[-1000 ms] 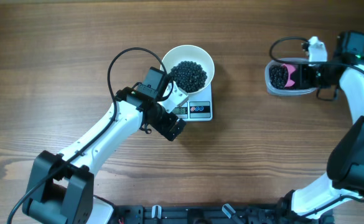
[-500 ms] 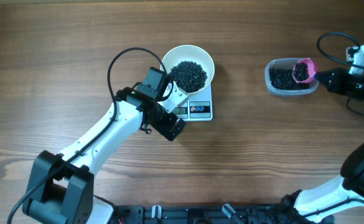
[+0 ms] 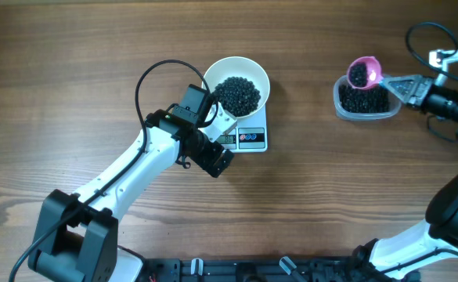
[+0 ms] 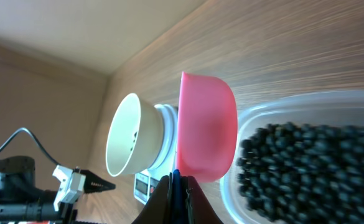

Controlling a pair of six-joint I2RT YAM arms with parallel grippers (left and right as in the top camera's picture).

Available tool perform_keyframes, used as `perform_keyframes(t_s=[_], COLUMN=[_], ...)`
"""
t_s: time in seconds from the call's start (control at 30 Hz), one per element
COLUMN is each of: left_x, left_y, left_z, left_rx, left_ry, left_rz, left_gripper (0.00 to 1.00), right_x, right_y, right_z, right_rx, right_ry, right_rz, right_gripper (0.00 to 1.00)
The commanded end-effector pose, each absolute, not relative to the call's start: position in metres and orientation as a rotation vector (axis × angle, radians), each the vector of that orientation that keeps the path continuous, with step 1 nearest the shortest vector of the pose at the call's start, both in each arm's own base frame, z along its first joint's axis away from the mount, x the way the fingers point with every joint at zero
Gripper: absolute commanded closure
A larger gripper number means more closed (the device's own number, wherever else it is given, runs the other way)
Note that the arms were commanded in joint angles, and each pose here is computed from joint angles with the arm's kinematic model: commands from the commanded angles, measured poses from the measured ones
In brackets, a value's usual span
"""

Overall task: Scoop item into bowl and weigh 150g on scale
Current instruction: 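Scoop black beans from the tub with the right gripper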

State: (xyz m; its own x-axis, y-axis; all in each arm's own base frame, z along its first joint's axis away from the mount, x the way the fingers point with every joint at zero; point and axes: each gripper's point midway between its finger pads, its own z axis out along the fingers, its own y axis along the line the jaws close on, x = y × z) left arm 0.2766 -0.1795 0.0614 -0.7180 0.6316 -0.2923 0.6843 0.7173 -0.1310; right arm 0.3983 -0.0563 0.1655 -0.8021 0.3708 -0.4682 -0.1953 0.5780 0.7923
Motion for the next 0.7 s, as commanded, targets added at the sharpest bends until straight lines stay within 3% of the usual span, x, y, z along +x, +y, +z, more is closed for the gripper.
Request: perform_keyframes(t_s=[0.0, 0.4, 0.57, 0.67], left_x=[0.274, 0.274, 0.274, 0.274], left_y=[-0.18, -0.18, -0.18, -0.18], left_z=[0.063, 0.063, 0.063, 0.063], left_rx=[1.043, 1.043, 1.043, 1.043], left_ry=[2.695, 2.695, 2.695, 2.695], left_rz=[-0.353, -0.353, -0.353, -0.354], left_gripper=[0.0, 0.0, 0.0, 0.0], right_x=[0.401, 0.412, 0.421, 0.421], right_y=[-0.018, 0.132, 0.156, 0.159], right_z=[0.166, 0.205, 0.191, 0.214], right_rx=[0.063, -0.308, -0.317, -0.351], right_ry=[2.193, 2.094, 2.214, 2.201], right_rz=[1.326, 1.647, 1.43, 1.246], right_gripper=[0.96, 0.96, 0.96, 0.96])
